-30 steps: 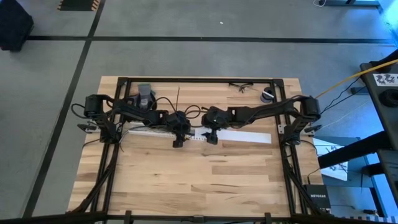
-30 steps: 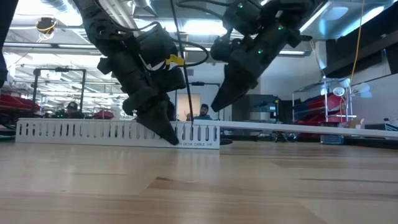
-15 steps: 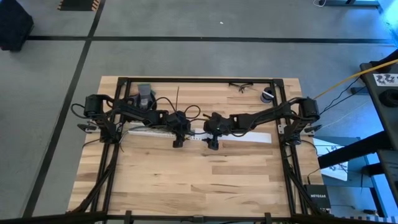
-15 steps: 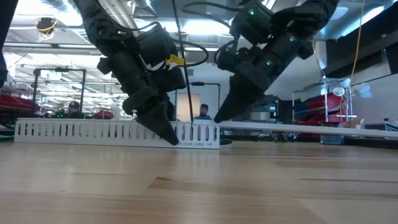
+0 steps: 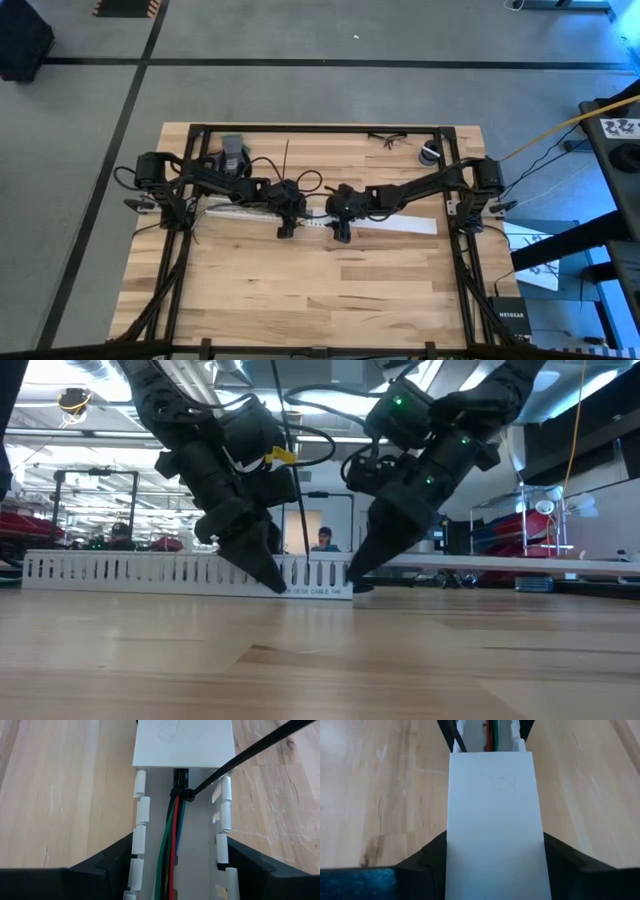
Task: Ziptie cables
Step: Close the white cable duct with the lid
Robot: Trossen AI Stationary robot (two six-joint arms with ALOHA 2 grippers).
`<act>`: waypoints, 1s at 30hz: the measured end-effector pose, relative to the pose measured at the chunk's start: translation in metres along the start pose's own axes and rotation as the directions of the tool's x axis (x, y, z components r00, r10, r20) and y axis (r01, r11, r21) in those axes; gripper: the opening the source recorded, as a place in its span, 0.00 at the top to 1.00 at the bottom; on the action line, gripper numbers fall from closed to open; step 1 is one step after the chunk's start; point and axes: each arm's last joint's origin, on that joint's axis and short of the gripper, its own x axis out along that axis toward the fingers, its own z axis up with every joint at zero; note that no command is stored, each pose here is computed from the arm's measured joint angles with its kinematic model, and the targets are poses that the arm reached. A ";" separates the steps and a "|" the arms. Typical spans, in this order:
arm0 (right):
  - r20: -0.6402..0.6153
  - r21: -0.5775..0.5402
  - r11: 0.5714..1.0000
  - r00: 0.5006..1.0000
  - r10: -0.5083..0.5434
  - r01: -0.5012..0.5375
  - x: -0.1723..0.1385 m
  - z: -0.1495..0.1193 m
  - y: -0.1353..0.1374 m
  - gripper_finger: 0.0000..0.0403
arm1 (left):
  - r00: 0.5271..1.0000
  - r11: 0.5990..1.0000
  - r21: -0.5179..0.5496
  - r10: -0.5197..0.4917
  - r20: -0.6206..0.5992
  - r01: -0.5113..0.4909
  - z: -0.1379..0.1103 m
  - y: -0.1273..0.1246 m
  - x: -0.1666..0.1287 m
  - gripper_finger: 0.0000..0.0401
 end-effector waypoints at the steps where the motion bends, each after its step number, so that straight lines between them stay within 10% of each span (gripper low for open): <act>1: 0.001 0.000 1.000 1.000 0.007 -0.007 0.000 0.001 0.000 0.47 | 1.000 1.000 0.000 -0.001 -0.001 0.001 0.000 0.000 0.000 0.41; 30: 0.067 -0.020 0.997 0.995 0.073 -0.072 0.042 0.032 0.005 0.46 | 1.000 1.000 0.016 -0.005 0.031 0.005 0.003 -0.004 0.001 0.41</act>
